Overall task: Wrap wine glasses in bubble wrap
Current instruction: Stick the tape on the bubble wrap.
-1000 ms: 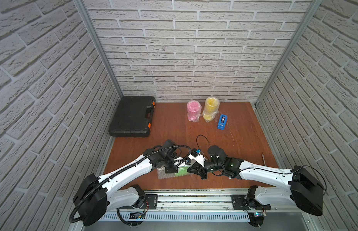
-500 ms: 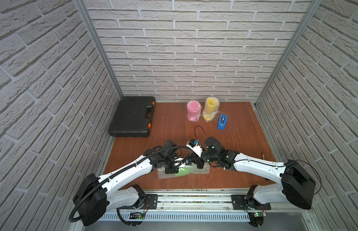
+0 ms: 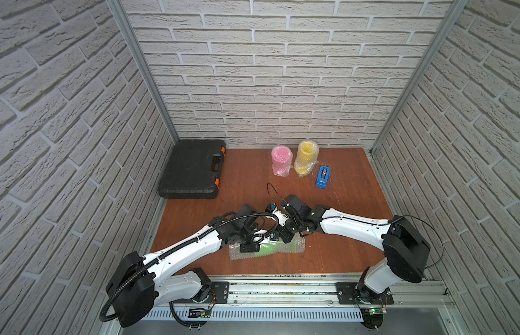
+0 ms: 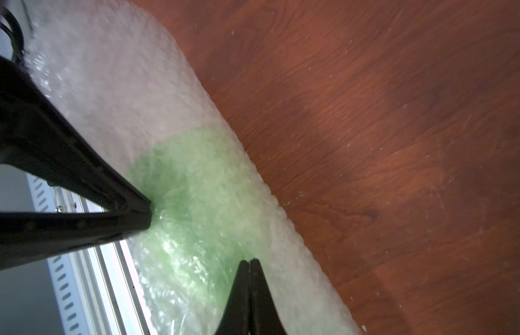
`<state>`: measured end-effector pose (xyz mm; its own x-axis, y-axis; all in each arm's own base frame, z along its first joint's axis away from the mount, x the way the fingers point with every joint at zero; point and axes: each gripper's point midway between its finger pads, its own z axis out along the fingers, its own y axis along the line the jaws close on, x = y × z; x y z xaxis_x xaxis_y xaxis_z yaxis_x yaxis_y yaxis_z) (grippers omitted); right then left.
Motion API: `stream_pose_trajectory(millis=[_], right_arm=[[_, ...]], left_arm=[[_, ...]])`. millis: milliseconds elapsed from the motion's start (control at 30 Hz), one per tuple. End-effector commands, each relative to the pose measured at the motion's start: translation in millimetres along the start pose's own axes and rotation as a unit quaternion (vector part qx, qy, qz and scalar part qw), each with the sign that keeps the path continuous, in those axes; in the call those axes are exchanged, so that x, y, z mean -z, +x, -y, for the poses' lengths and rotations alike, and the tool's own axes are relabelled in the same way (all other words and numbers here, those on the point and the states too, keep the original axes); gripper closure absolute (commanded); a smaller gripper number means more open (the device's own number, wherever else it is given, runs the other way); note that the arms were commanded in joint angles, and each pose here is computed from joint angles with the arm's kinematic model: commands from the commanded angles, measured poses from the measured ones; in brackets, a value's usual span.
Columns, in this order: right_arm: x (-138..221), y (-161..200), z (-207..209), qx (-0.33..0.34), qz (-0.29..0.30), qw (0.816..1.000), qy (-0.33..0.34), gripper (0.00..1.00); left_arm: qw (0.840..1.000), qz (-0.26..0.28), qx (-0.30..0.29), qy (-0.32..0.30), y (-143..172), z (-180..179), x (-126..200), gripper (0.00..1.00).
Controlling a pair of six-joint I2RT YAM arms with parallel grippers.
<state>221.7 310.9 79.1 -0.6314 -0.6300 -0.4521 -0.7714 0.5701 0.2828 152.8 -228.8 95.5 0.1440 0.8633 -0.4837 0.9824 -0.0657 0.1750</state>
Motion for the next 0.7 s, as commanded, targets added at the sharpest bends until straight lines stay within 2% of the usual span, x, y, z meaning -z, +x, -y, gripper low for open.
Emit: stream_pose_trajectory(millis=[0,200,300,367,467,533,600,667], right_arm=[[-0.4,42.1,12.3,-0.016,-0.106,0.994,0.026,0.89],[-1.7,68.3,35.9,-0.058,-0.183,0.98,0.059,0.76],[8.8,78.3,58.2,-0.077,-0.204,0.97,0.107,0.73],[25.7,81.3,78.8,-0.092,-0.212,0.959,0.161,0.72],[60.5,70.5,100.9,-0.104,-0.181,0.949,0.237,0.7],[79.8,54.5,100.8,-0.099,-0.137,0.954,0.248,0.67],[91.0,35.9,87.3,-0.07,-0.087,0.97,0.217,0.63],[95.5,20.9,64.7,-0.027,-0.048,0.986,0.159,0.58]], left_arm=[[0.997,-0.057,0.018,0.047,30.4,26.4,-9.1,1.0],[0.997,-0.06,0.019,0.046,31.7,27.2,-8.7,1.0],[0.997,-0.058,0.019,0.044,31.3,26.7,-8.0,1.0],[0.997,-0.059,0.019,0.044,31.5,26.7,-7.8,1.0],[0.997,-0.06,0.018,0.045,31.7,27.2,-7.7,1.0],[0.997,-0.059,0.016,0.047,32.0,28.2,-8.1,1.0],[0.997,-0.059,0.013,0.047,31.8,27.5,-8.4,1.0],[0.997,-0.059,0.007,0.045,32.0,26.1,-8.7,1.0]])
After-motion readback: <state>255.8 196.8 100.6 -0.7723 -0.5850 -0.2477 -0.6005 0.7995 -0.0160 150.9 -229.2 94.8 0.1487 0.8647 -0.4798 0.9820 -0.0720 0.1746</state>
